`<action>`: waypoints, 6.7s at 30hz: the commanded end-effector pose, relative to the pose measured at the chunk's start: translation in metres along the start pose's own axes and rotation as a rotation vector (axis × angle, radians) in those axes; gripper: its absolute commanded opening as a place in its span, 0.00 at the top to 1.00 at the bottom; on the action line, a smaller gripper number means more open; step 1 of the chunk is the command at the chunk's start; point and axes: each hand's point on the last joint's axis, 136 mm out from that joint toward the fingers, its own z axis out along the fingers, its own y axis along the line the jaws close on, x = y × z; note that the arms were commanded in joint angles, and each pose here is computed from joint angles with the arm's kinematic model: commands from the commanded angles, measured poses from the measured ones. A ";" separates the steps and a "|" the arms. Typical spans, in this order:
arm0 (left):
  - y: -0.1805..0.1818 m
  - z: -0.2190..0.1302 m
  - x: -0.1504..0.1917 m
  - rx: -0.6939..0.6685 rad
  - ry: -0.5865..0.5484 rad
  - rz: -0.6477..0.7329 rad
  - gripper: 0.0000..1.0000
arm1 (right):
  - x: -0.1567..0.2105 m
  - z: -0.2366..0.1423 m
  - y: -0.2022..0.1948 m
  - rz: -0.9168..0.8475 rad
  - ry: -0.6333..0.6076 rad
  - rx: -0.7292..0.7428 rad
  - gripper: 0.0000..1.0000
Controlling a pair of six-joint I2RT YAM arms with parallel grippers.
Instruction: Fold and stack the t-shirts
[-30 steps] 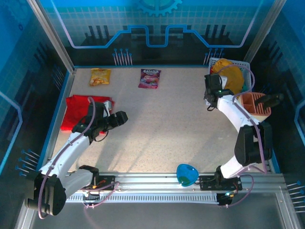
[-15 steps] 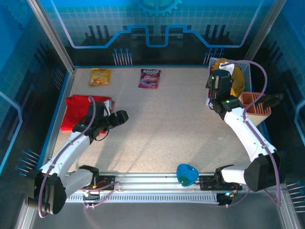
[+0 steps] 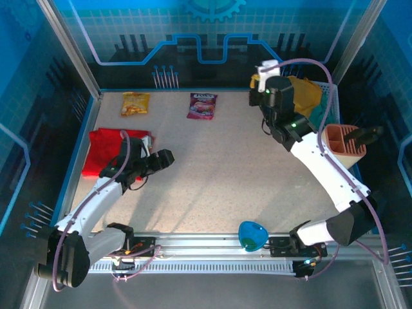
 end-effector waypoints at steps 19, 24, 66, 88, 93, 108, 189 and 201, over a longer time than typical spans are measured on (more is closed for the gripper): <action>0.001 -0.016 -0.012 -0.065 -0.026 0.038 0.22 | 0.112 -0.074 0.237 -0.312 0.247 -0.427 1.00; 0.008 -0.013 -0.010 -0.091 -0.022 0.034 0.23 | 0.158 -0.084 0.193 -0.254 0.353 -0.476 0.94; 0.005 0.109 -0.021 -0.085 0.105 -0.076 0.74 | 0.301 -0.041 0.060 0.137 0.805 -0.113 0.01; -0.103 0.009 -0.093 0.044 0.010 0.059 0.85 | 0.317 -0.055 0.180 -0.008 0.745 -0.202 0.02; -0.105 0.005 -0.095 0.051 -0.001 0.058 0.85 | 0.307 -0.049 0.220 0.036 0.705 -0.340 0.04; -0.140 -0.001 -0.114 0.138 0.002 0.102 0.86 | 0.298 -0.012 0.134 0.056 0.720 -0.115 0.93; -0.002 0.175 -0.032 -0.188 0.263 0.011 0.52 | 0.375 -0.064 0.016 0.470 0.964 0.021 0.09; -0.008 0.160 -0.048 -0.197 0.207 0.045 0.96 | 0.399 -0.014 0.021 0.561 0.966 0.034 0.59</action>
